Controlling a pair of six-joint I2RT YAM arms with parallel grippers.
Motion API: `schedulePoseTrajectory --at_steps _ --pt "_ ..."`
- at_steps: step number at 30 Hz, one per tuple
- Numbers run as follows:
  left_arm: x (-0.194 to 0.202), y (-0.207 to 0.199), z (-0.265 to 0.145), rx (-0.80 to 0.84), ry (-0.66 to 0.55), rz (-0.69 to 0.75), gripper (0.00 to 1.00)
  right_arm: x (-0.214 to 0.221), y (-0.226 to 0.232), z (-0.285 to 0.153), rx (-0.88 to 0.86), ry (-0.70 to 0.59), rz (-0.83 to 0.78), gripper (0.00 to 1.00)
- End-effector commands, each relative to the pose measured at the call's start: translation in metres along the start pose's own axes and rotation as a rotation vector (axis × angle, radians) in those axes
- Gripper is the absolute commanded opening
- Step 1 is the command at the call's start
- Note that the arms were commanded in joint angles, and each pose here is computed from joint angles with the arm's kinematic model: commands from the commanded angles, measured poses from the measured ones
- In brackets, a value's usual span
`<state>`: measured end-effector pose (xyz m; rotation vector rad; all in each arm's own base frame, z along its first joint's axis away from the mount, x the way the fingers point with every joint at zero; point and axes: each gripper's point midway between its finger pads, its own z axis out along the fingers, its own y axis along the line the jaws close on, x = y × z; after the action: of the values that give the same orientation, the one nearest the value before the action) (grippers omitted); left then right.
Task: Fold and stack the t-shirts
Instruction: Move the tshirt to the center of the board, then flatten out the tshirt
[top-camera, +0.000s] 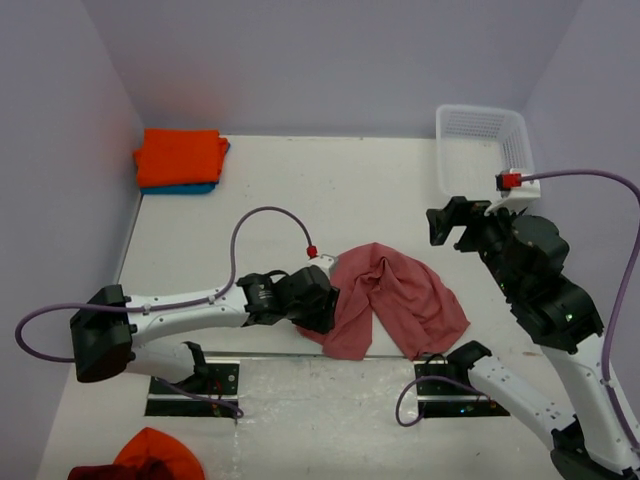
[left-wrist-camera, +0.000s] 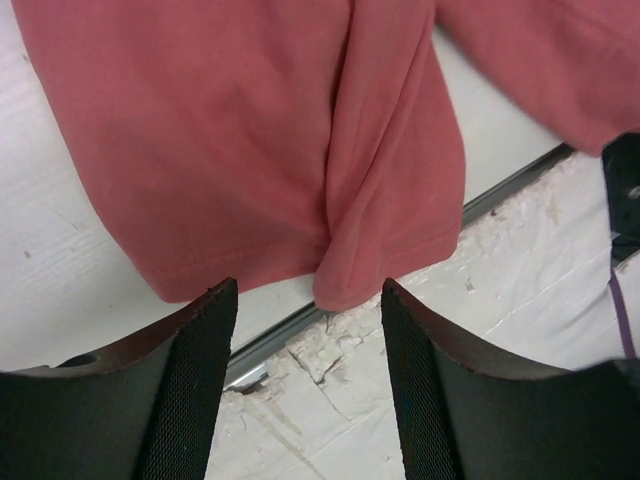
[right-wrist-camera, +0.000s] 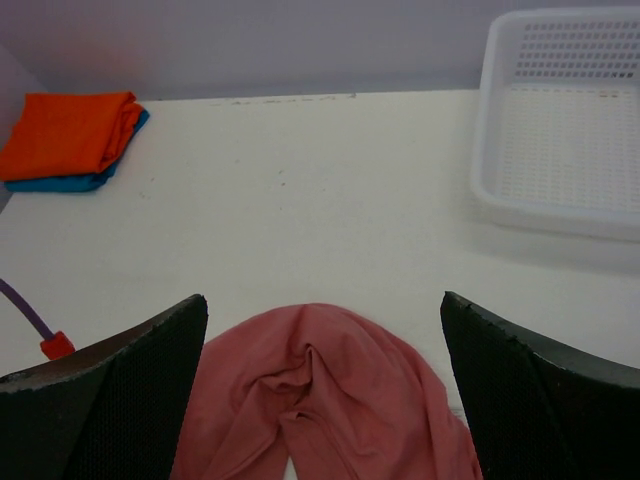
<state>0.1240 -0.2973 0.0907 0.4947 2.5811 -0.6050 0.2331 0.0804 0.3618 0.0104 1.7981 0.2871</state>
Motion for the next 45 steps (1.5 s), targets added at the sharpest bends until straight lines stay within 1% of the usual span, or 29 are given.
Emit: schedulePoseTrajectory --at_steps 1,5,8,12,18,23,25,26,27,28,29,30,31,32,33,34,35,36,37,38,41,45 --pt "0.012 -0.007 0.009 0.028 0.010 -0.043 0.61 -0.002 0.002 -0.007 -0.027 -0.025 0.027 0.99" --pt "0.021 -0.013 0.019 0.055 0.027 -0.043 0.56 0.000 0.001 -0.012 -0.032 -0.032 0.027 0.99" --pt "0.026 -0.019 0.024 0.098 0.039 -0.040 0.56 0.004 -0.002 -0.014 -0.026 -0.030 0.027 0.99" --pt "0.041 -0.027 0.031 0.170 0.084 -0.052 0.56 0.005 -0.004 -0.019 -0.027 -0.042 0.030 0.99" --pt "0.059 -0.023 0.045 0.180 0.137 -0.060 0.56 0.006 -0.007 -0.022 -0.020 -0.050 0.030 0.99" --pt "0.062 -0.019 0.054 0.159 0.142 -0.046 0.55 0.012 -0.005 -0.020 -0.030 -0.034 0.032 0.99" --pt "0.061 -0.014 0.056 0.129 0.145 -0.037 0.51 0.016 -0.005 -0.018 -0.028 -0.021 0.032 0.99" --pt "0.053 -0.015 0.056 0.113 0.122 -0.025 0.38 0.018 -0.005 -0.016 -0.027 -0.014 0.030 0.99" --pt "0.048 -0.016 0.052 0.111 0.106 -0.019 0.24 0.019 -0.005 -0.015 -0.024 -0.009 0.030 0.99" --pt "0.046 -0.012 0.047 0.084 0.108 -0.007 0.00 0.022 -0.006 -0.013 -0.018 0.001 0.029 0.99" --pt "0.029 -0.015 0.041 0.062 0.058 -0.004 0.00 0.024 -0.006 -0.012 -0.016 0.007 0.028 0.99" --pt "0.017 -0.018 0.028 0.062 0.019 0.001 0.00 0.026 -0.006 -0.009 -0.013 0.017 0.025 0.99" --pt "-0.002 -0.015 0.009 0.018 -0.034 0.004 0.00 0.029 -0.006 -0.005 -0.008 0.029 0.021 0.99" --pt "-0.008 -0.010 0.004 -0.025 -0.045 0.006 0.00 0.031 -0.005 -0.004 -0.010 0.033 0.020 0.99" --pt "-0.019 -0.010 -0.013 -0.036 -0.083 0.006 0.00 0.035 -0.005 0.000 -0.005 0.050 0.015 0.99" --pt "-0.018 0.002 -0.025 -0.097 -0.070 0.018 0.00 0.038 -0.005 0.003 -0.002 0.060 0.015 0.99" --pt "-0.041 -0.001 -0.046 -0.111 -0.144 0.009 0.00 0.040 -0.004 0.006 -0.004 0.071 0.014 0.99" --pt "-0.040 0.010 -0.057 -0.161 -0.134 0.018 0.00 0.047 -0.002 0.012 -0.002 0.098 0.006 0.99" --pt "-0.047 0.013 -0.068 -0.182 -0.155 0.023 0.00 0.049 -0.001 0.015 -0.005 0.108 0.008 0.99" --pt "-0.065 0.012 -0.084 -0.205 -0.212 0.017 0.00 0.053 0.001 0.018 -0.013 0.122 0.010 0.99" --pt "-0.080 0.031 -0.108 -0.291 -0.240 0.015 0.00 0.066 0.005 0.026 -0.026 0.164 0.009 0.99" --pt "-0.094 0.081 -0.112 -0.418 -0.232 -0.040 0.00 0.085 0.003 0.034 -0.009 0.223 0.007 0.99"
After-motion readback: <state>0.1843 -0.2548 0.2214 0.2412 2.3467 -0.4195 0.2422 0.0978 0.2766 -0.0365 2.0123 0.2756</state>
